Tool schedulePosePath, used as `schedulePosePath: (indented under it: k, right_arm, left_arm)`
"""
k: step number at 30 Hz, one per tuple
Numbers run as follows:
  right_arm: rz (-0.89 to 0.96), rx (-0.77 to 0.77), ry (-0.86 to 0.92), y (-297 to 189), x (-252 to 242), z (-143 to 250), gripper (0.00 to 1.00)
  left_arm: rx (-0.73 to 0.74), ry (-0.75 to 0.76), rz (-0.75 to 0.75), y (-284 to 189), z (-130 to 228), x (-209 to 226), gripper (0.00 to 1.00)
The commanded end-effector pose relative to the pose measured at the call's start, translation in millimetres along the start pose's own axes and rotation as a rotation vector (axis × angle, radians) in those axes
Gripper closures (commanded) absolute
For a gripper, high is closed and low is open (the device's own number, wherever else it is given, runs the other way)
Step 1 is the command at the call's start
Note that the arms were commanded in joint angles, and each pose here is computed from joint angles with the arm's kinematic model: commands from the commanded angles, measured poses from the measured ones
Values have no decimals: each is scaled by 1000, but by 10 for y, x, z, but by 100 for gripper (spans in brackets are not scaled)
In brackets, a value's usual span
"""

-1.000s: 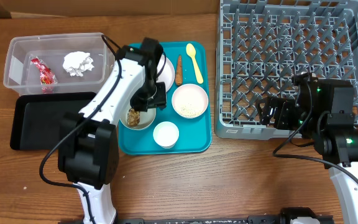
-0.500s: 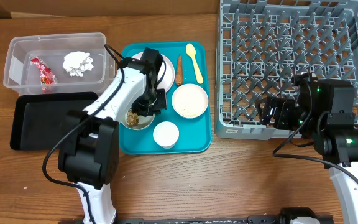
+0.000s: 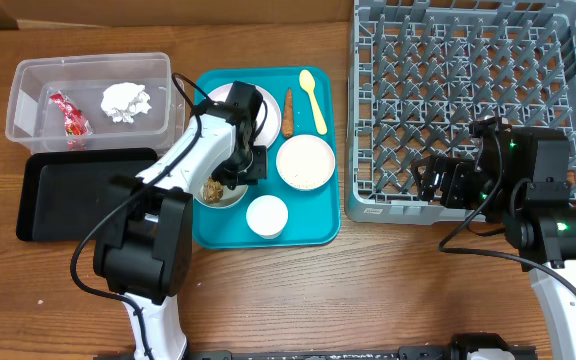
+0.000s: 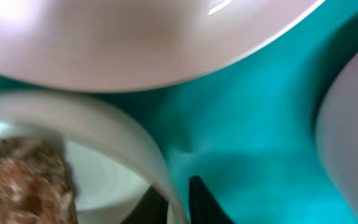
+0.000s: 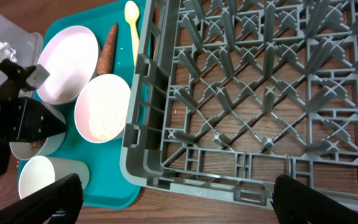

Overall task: Sort waste into correct bins and load items into the dishwasher
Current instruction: 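Lift the scrap bowl left over the black tray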

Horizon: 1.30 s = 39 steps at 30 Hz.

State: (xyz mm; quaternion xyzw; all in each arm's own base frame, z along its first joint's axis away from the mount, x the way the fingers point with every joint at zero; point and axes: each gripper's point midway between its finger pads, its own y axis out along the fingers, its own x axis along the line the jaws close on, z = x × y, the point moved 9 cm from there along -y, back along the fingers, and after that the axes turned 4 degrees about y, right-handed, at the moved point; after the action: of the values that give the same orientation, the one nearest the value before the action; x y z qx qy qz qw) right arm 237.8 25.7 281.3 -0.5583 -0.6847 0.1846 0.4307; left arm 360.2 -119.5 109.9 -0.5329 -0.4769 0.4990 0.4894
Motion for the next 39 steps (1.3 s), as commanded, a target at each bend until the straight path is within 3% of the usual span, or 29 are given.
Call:
schedulePosePath:
  k: [1,10,19,26,30,35,39]
  right_arm:
    - [-18,-31,-13,-58,51,-76,0]
    - [-19,-31,-13,-58,52,-76,0]
    - [-19,-31,-13,-58,52,-76,0]
    - [-21,-38,-16,-58,55,-88,0]
    - [-21,-36,-15,-58,55,-85,0]
    - [-28,-36,-16,-58,61,-85,0]
    - [-28,-35,-15,-58,61,-85,0]
  left_arm:
    - [11,29,-27,54,53,11,96]
    - [15,29,80,-246,-51,-123,96]
    - [-28,16,107,-1457,-160,-163,96]
    - [-24,23,115,-2000,35,220,96]
    - [-56,-47,119,-2151,180,536,96]
    - [-27,-116,116,-2122,398,960,96]
    - [-13,-87,269,-1901,414,1169,96]
